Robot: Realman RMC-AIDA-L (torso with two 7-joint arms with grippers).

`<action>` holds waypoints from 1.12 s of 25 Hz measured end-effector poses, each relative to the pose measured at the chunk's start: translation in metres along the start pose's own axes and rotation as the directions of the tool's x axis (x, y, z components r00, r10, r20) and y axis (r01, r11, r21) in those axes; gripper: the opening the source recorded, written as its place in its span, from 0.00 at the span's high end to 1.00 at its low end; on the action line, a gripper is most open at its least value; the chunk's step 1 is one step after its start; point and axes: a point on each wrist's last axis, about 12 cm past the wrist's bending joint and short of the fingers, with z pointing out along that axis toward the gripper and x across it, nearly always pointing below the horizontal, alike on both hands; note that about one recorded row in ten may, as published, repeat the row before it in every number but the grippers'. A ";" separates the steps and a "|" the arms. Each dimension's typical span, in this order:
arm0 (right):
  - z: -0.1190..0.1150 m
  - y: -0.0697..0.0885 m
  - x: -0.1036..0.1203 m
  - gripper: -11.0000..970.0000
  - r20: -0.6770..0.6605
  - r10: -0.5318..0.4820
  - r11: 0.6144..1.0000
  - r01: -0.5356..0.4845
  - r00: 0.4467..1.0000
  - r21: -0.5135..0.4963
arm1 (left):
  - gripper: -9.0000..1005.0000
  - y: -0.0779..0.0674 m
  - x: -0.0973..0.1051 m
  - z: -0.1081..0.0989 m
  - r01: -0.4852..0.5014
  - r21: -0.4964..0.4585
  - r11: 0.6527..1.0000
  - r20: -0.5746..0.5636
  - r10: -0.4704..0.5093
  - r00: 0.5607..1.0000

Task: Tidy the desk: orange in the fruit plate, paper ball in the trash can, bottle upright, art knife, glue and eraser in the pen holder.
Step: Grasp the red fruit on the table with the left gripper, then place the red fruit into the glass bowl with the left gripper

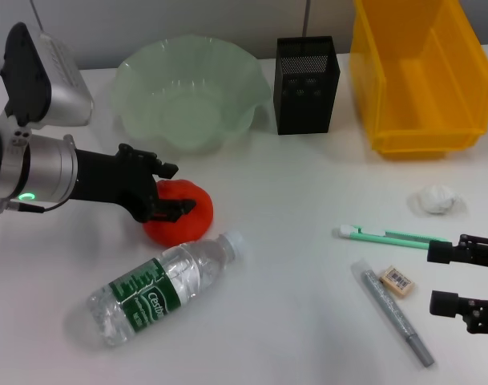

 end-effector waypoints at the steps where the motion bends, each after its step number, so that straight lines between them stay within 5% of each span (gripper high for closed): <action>1: 0.000 0.000 0.000 0.21 0.000 -0.001 1.000 0.001 1.000 -0.001 | 0.37 -0.001 0.004 0.002 0.009 0.002 1.000 -0.011 -0.009 1.000; 18: 0.000 0.003 0.003 0.21 0.013 0.002 1.000 -0.002 1.000 -0.011 | 0.37 0.000 0.017 0.008 0.030 -0.030 0.999 -0.058 -0.032 0.998; 28: 0.002 0.002 0.004 0.21 0.021 0.011 1.000 -0.011 1.000 -0.016 | 0.61 -0.002 0.012 0.009 0.038 -0.022 0.999 -0.072 -0.040 0.997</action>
